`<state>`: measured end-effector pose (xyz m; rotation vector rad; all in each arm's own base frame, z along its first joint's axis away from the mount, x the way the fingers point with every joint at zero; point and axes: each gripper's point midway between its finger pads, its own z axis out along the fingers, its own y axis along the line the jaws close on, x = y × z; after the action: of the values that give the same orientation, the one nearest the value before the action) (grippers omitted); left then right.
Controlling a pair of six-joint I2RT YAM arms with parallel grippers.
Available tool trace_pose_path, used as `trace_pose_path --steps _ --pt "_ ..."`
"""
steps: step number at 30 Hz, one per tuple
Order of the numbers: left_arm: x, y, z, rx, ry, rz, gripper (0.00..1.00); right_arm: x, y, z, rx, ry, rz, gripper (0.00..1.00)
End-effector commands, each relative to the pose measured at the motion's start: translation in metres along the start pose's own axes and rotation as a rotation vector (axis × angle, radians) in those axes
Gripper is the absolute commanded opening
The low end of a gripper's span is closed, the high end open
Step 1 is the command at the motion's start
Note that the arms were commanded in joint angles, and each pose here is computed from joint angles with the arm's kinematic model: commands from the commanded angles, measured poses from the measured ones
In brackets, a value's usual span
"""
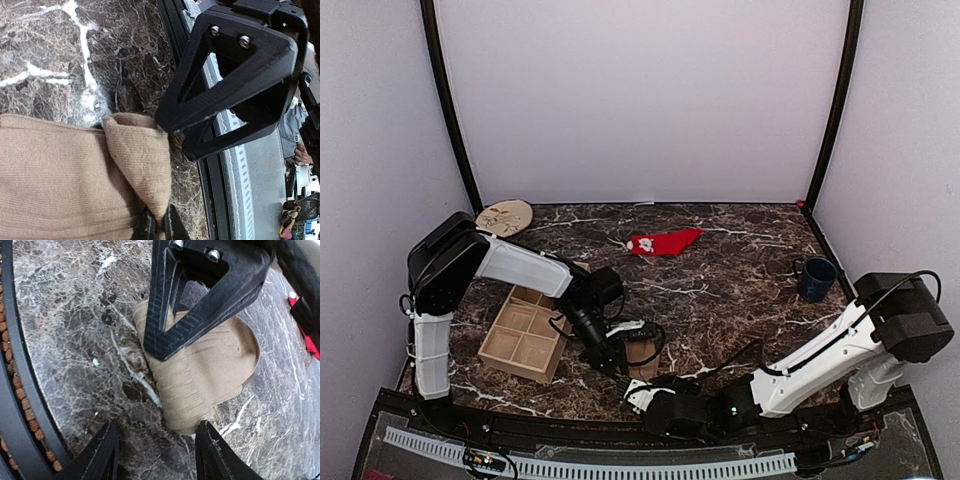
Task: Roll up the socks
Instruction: Roll the sock at the center of the board.
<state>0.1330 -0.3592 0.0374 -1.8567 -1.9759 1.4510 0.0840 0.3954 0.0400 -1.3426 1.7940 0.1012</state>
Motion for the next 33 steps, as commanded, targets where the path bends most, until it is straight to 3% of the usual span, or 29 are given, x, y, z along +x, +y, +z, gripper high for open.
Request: trace_pose_path --steps 1,13,24,33 --pt "0.0 -0.001 0.0 0.029 0.003 -0.023 0.08 -0.018 -0.007 0.005 0.09 -0.05 -0.046 0.5" --pt "0.004 0.002 0.002 0.03 0.02 -0.03 0.08 -0.001 -0.011 0.025 0.11 -0.013 -0.095 0.48" --pt "-0.001 0.004 0.002 0.04 0.015 -0.028 0.08 0.011 -0.018 0.035 0.029 0.025 -0.112 0.36" --pt "-0.003 0.006 0.0 0.035 0.014 -0.037 0.11 0.022 -0.013 0.039 -0.043 0.076 -0.071 0.07"
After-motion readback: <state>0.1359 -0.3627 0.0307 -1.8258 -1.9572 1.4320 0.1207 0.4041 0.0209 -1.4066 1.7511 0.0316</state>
